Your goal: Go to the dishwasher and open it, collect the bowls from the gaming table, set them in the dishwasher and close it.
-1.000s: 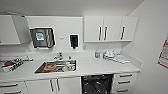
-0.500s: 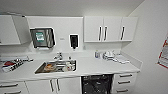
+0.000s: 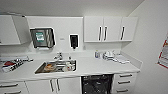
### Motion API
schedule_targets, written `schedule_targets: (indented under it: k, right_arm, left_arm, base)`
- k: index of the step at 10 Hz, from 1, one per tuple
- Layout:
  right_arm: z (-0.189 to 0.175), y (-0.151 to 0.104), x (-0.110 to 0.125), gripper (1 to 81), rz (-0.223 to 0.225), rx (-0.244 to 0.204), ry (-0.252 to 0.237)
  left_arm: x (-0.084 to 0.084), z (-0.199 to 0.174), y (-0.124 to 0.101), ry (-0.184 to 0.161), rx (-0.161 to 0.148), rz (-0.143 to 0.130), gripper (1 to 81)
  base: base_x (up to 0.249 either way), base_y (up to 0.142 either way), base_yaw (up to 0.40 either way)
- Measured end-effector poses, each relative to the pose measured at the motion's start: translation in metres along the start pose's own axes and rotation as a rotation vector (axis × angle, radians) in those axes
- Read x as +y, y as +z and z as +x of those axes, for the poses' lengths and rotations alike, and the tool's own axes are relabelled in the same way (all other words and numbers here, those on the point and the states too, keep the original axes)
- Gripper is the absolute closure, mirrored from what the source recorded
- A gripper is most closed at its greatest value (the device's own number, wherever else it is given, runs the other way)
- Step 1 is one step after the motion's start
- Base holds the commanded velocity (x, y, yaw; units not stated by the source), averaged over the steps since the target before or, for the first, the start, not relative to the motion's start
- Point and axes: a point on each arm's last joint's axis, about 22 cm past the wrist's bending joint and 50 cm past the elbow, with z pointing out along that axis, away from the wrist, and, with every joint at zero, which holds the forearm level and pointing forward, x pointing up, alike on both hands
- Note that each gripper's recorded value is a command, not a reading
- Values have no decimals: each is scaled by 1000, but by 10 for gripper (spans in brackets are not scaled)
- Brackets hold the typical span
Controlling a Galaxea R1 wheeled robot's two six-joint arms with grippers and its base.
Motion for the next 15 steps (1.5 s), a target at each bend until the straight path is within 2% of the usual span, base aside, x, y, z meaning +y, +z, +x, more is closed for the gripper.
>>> schedule_targets:
  k: [1, 3, 6, 7, 9, 11, 13, 15]
  right_arm:
    - [-1, 1, 1, 10, -14, -3, -21]
    - [0, 4, -8, 10, -12, 14, -80]
    - [-15, 11, -18, 10, -44, 8, -70]
    - [-13, 11, -15, 10, -59, 15, -52]
    - [10, 9, -3, 10, -79, 45, -48]
    - [31, 8, -2, 10, -74, 68, -47]
    - [28, 13, -19, 10, -53, 64, -42]
    - [26, 13, -22, 10, -50, 62, -39]
  left_arm:
    - [-2, 0, 0, 1, -2, 4, 10]
    - [-3, 0, 0, 2, -2, 6, 10]
    - [-2, -1, 2, 3, -2, 10, 10]
    - [-3, -1, 3, 5, -2, 20, 10]
    - [-10, -1, 6, 11, -1, 55, 10]
    - [-2, 6, 14, 17, 9, 67, 10]
    - [10, 10, 19, 19, 16, 54, 10]
    - [0, 10, 16, 21, 15, 68, 10]
  base:
    - [0, 0, 0]
    - [0, 0, 0]
    - [0, 0, 0]
    - [0, 0, 0]
    - [0, 0, 0]
    - [0, 0, 0]
    - [0, 0, 0]
    - [0, 0, 0]
